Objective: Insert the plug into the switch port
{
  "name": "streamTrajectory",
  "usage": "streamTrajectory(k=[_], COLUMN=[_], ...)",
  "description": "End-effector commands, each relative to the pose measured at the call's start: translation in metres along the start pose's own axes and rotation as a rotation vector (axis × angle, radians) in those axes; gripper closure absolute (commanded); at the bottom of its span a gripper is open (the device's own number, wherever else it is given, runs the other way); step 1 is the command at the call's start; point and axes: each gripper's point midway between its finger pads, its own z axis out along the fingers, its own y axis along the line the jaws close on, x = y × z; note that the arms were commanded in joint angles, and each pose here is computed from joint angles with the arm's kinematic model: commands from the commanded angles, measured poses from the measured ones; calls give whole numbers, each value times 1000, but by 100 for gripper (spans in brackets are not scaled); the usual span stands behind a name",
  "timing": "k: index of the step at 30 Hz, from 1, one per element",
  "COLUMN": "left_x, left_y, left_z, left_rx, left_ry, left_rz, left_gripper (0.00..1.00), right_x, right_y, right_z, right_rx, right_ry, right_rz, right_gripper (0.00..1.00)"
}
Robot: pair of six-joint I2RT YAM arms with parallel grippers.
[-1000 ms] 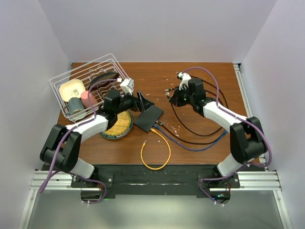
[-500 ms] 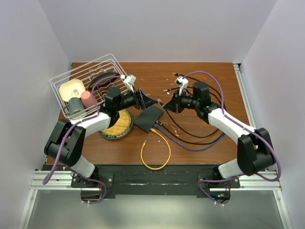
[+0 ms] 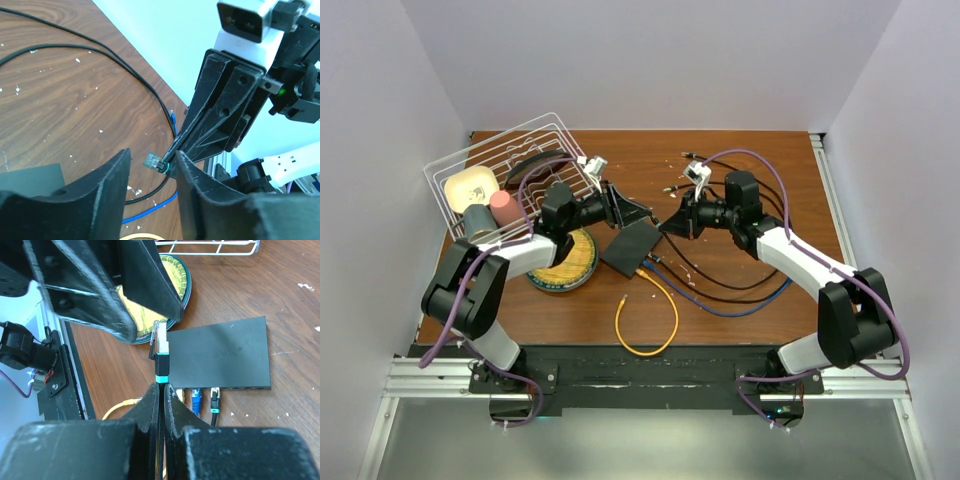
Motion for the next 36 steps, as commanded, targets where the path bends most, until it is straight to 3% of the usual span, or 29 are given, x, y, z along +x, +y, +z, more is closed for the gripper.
streamTrajectory(k=[1,5,8,11,15,16,23,27,30,36], left_x=[-5,-3,-3,-4,-3,-3,1,-2,-4,-8], left_y=[-13,-13,-14,-15,-16,-16,3,6,10,21], left_z=[7,9,11,12,13,13,13,10,7,-1], left_rx=[82,87,94,94,96,93,-14,-55,-96,-195], left_ry=[-1,3,6,2,4,5,5,-17,-37,-97], left_rz=[22,23,25,28,22,18,-44,-60,-88,-170], left_gripper=[57,59,66,77,100,100,100,100,100,100], right_x=[-11,-10,-10,-6,-4,-3,-17,-23,-20,-30], right_y=[13,16,19,19,16,15,3,-1,-3,-12], right_z=[1,3,4,7,9,9,3,3,3,-6], right_rx=[-57,-73,-79,-81,-61,-43,107,208,305,517], right_ry=[-30,-22,-20,-6,12,15,-6,-20,2,-52], right_rz=[-39,-37,-38,-36,-39,-36,-68,-118,-140,-173], right_gripper=[100,100,100,100,100,100,49,33,28,27])
